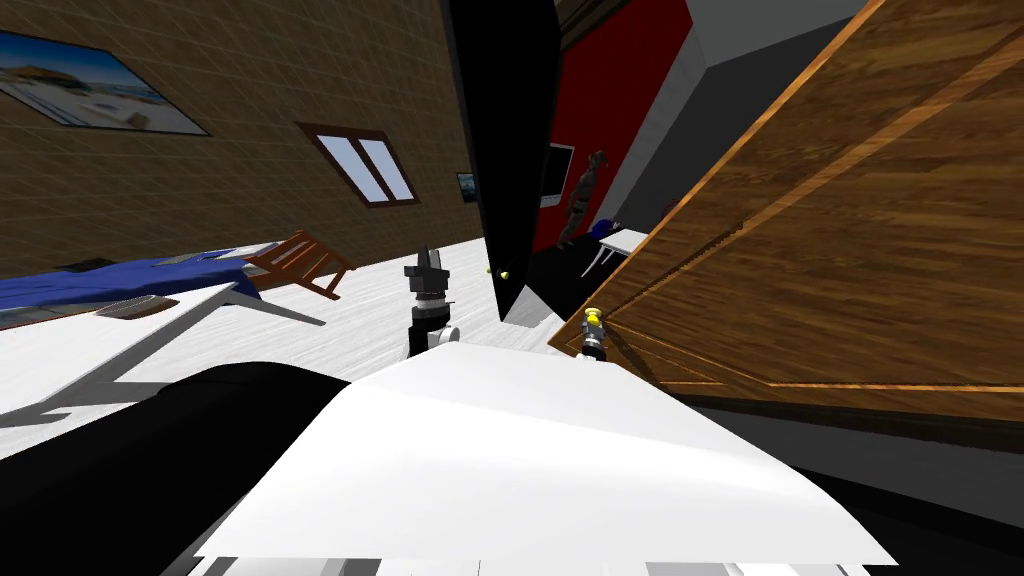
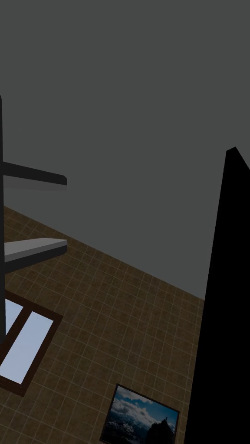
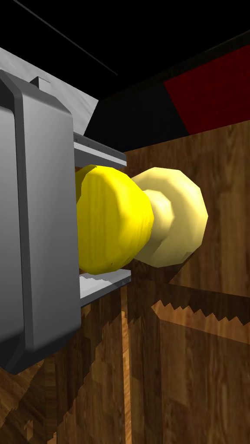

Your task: Pull the door open

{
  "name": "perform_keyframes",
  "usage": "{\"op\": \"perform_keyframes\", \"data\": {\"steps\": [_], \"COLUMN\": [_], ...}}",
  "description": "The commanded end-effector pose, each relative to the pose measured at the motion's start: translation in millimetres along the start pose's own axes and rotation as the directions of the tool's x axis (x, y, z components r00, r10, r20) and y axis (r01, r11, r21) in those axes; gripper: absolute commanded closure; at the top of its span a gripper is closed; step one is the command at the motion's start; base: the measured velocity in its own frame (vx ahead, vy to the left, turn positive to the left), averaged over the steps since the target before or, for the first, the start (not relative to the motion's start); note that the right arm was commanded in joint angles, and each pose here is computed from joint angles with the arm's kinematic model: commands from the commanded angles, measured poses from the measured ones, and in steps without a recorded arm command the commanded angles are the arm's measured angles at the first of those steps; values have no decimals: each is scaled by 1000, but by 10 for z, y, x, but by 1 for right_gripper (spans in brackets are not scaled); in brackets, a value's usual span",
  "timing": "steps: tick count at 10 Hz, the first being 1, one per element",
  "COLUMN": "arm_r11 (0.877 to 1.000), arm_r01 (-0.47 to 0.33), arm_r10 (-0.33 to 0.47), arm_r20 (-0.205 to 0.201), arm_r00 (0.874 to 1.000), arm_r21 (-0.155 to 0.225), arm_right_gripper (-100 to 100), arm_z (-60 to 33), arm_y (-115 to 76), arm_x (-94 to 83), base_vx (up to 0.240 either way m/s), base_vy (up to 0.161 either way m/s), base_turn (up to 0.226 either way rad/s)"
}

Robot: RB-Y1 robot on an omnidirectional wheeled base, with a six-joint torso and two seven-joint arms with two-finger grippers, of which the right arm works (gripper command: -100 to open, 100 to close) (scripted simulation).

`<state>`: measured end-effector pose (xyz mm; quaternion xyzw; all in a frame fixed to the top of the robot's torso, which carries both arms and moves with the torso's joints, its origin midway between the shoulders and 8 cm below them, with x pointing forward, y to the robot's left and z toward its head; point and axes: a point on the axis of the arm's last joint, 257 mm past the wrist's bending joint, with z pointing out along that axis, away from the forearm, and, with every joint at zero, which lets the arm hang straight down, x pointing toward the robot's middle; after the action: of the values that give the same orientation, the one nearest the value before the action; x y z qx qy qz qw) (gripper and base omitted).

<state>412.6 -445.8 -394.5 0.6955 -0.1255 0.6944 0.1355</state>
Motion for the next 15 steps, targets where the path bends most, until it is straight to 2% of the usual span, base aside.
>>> {"op": "perform_keyframes", "data": {"steps": [1,2,3,4,12,13,14,15], "arm_r11": [1000,999,1000,999,987,989,984,983], "arm_r01": [-9,-12,-8,-9,-14,-11,-12,-11], "arm_r10": [9,12,8,9,14,10,10,10], "arm_r20": [-4,-1,-3,2,0,5,7,6], "arm_r00": [1000,1000,1000,1000,1000,1000,1000,1000], "arm_r21": [25,36,27,50,157,147,176,182], "arm_right_gripper": [100,100,100,100,100,100,100,100], "arm_z": [18,19,27,-6,-124,-116,-180,-191], "arm_y": [-38,-44,-27,-55,-174,-156,-177,-179], "arm_x": [31,29,31,12,30,13,-1,2], "base_vx": [-220,-206,-84,-127,-204,-91,-142,-196], "base_vy": [-39,-4,2,-14,-16,-24,-16,-34], "base_turn": [136,101,24,82,77,29,93,83]}}
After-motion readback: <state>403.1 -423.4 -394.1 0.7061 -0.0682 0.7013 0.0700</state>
